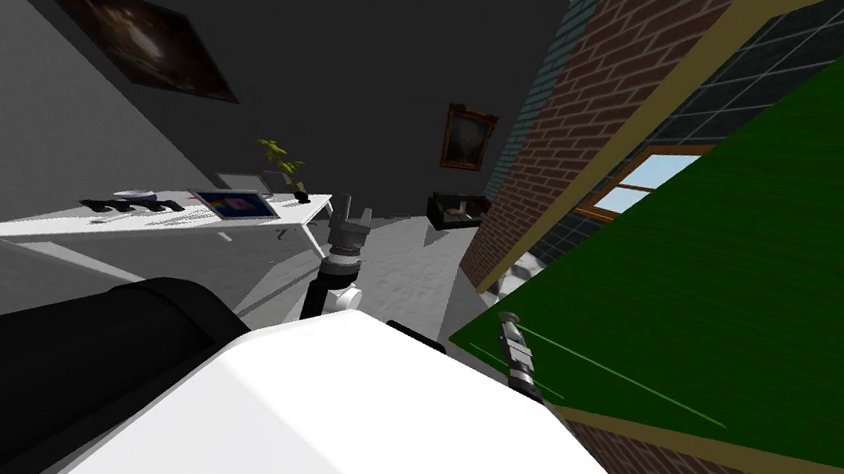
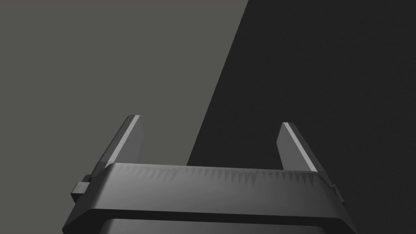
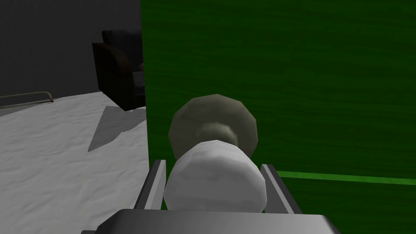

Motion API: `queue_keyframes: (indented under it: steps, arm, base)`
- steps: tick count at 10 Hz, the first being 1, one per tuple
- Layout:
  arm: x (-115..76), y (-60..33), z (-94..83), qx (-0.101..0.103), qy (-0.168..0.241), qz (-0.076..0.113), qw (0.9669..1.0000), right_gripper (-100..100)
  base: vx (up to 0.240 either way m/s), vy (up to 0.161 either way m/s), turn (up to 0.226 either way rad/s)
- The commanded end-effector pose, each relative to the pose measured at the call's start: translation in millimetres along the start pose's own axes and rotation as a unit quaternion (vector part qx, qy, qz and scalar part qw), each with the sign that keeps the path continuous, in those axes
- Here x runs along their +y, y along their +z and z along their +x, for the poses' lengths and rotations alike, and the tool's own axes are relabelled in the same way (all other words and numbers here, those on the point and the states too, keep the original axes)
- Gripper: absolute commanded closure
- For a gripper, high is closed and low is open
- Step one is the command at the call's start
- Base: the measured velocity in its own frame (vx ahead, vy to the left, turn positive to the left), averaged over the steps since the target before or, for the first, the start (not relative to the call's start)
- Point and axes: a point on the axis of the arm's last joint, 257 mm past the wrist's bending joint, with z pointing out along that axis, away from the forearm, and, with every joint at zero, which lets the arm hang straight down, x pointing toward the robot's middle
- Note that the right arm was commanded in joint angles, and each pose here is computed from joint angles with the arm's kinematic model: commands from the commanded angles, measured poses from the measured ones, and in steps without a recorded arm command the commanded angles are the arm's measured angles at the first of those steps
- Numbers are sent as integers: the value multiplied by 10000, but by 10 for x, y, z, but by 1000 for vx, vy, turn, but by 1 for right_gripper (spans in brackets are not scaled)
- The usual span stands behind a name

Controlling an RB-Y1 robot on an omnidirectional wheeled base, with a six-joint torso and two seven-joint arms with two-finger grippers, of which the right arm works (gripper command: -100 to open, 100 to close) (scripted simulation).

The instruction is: Pull the door open

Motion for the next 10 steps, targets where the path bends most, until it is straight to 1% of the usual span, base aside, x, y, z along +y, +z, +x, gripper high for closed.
queue_keyframes:
  steps: [1, 2, 3, 4, 5, 8, 10]
  arm:
    - [-22, -53, 5, 21, 17, 112, 9999, 100]
    - [-31, -86, 7, 21, 22, 176, 9998, 100]
    - [-28, -73, -9, -2, 7, 134, 9999, 100]
    - [-33, -142, -22, -11, 11, 214, 9998, 100]
    - [-31, -156, -20, -8, 11, 232, 9997, 100]
    - [-18, -272, -8, 11, 11, 388, 9992, 100]
    - [-11, -339, -1, 17, 15, 479, 9988, 100]
  base:
    - [-196, -52, 78]
    - [-178, -44, 80]
    - [-82, -19, 17]
    - [-159, -49, 144]
    - [-200, -62, 140]
    - [-219, -48, 151]
    - [-199, -88, 126]
